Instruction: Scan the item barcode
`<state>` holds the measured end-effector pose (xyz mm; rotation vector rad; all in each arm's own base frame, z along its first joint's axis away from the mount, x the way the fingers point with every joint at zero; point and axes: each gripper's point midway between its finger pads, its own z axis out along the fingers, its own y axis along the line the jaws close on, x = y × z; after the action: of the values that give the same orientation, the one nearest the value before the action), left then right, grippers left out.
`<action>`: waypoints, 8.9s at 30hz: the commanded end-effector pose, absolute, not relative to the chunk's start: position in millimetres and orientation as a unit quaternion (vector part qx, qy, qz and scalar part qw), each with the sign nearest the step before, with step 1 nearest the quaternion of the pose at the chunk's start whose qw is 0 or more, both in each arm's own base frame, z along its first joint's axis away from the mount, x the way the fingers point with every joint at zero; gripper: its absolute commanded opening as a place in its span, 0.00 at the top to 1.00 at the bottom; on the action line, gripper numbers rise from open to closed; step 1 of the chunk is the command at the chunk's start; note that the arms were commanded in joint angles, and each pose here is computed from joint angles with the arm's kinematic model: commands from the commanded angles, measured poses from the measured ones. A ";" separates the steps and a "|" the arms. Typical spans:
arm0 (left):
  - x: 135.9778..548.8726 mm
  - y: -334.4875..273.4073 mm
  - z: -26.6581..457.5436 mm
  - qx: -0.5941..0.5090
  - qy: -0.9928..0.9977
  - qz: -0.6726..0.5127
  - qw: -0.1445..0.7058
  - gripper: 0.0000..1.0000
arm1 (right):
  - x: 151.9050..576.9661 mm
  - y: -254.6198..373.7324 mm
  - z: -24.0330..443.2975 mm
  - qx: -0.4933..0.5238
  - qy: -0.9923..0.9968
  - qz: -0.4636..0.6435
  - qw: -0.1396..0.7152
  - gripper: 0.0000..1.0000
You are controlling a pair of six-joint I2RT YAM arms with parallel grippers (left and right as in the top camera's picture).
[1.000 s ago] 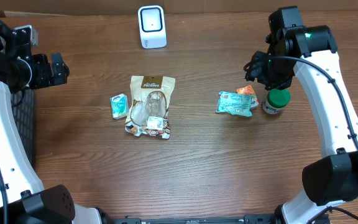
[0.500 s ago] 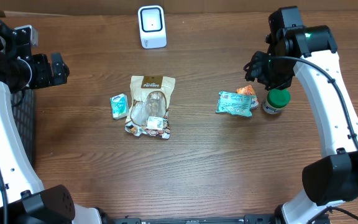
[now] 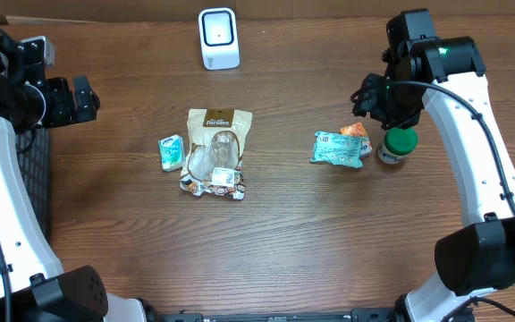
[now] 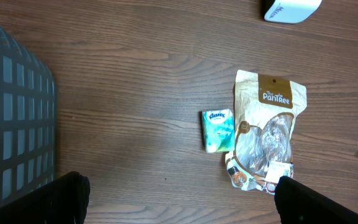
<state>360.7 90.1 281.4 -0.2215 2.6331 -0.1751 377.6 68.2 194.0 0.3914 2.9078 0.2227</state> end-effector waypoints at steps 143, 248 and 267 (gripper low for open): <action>362.9 87.4 283.2 -0.069 0.964 -0.065 0.248 0.00 | 230.8 415.9 58.1 -0.224 0.941 0.251 -0.027 0.52; 362.9 87.4 283.2 -0.069 0.964 -0.065 0.248 0.01 | 346.6 257.2 57.9 -0.083 0.970 0.227 -0.032 0.96; 362.9 87.4 283.2 -0.069 0.964 -0.065 0.248 0.01 | 378.6 247.7 46.2 -0.236 0.959 0.145 0.064 0.96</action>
<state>360.7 90.1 281.4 -0.2215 2.6331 -0.1751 373.6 239.4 38.0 -0.6413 2.9554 0.4510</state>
